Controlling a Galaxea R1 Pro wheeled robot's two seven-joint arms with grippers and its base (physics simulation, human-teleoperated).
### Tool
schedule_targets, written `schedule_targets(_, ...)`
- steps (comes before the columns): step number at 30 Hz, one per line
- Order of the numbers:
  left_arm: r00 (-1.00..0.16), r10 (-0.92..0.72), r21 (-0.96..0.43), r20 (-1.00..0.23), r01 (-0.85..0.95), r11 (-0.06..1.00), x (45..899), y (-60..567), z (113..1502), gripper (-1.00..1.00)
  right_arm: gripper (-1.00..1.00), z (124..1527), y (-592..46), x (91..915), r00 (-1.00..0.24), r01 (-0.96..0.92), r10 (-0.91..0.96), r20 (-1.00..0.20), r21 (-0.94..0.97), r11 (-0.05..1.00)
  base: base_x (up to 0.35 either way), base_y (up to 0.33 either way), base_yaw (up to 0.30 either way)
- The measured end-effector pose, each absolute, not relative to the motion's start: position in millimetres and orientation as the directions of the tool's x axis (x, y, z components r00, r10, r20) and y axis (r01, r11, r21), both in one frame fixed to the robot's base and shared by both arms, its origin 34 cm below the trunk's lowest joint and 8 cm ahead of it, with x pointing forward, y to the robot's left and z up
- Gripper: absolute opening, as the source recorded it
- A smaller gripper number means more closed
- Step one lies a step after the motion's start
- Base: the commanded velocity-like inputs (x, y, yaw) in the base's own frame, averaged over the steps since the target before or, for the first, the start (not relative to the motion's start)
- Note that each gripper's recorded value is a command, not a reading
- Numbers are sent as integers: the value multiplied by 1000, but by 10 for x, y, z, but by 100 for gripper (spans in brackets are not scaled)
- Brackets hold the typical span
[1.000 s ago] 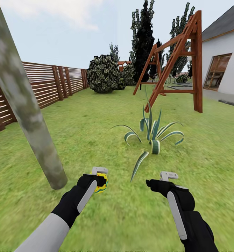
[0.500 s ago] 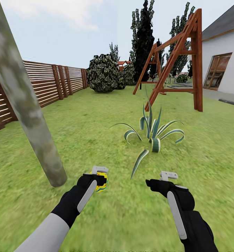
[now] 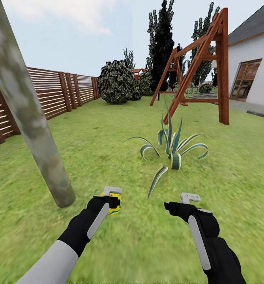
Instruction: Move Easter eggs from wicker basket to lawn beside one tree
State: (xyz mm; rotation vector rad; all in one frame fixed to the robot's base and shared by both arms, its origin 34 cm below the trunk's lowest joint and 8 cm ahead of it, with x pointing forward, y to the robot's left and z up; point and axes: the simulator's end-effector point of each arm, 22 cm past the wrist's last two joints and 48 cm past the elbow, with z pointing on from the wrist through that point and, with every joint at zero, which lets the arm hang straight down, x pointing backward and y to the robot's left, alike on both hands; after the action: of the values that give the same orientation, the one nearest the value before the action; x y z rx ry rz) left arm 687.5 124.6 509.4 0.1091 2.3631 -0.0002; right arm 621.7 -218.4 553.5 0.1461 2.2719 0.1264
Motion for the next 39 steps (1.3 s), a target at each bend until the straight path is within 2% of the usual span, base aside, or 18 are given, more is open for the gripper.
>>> schedule_targets(29, -756, 71, 20, -651, 77, 997, 6819, 1239, 4403, -100, 100, 4873, -2176, 6171, -706, 73, 146, -693, 134, 988, 0, 0, 0)
schedule_targets(39, -734, 39, -6, -678, 58, 998, 6914, 1216, 4294, -100, 100, 4645, -2171, 6159, -734, 77, 145, -664, 130, 988, 0, 0, 0)
